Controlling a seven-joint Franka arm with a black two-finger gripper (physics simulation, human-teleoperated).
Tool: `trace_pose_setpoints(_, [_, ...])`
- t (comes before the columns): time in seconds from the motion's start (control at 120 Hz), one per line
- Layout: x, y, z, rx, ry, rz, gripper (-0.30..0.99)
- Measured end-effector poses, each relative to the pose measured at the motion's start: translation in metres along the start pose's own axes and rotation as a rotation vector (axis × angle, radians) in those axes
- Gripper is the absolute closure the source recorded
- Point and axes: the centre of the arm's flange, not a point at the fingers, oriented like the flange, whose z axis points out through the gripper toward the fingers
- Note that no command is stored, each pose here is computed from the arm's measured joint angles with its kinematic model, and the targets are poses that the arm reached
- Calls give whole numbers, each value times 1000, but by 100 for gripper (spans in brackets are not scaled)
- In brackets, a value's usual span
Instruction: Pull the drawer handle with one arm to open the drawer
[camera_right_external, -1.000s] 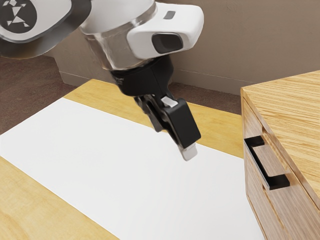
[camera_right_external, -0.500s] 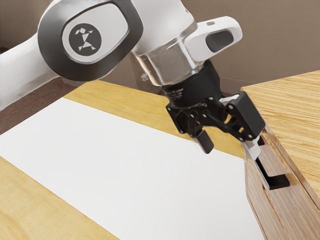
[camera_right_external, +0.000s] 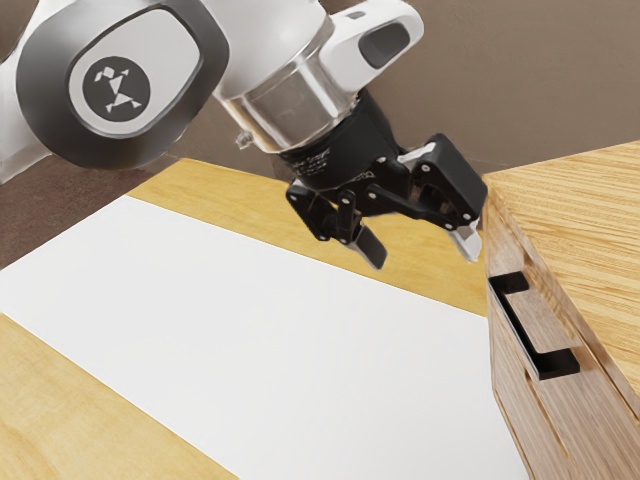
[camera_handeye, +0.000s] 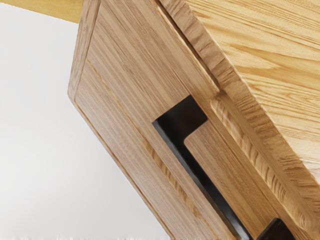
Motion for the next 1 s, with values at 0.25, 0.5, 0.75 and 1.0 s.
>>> trace_pose_setpoints(0.25, [6,20,25,10,-29,12,0])
trace_pose_setpoints(0.5, [3,28,32,28,-22,-13,0])
trace_pose_setpoints(0.75, [6,21,33,61,-2,-55,0])
trace_pose_setpoints(1.0, [-14,36,53,71,-28,-53,0])
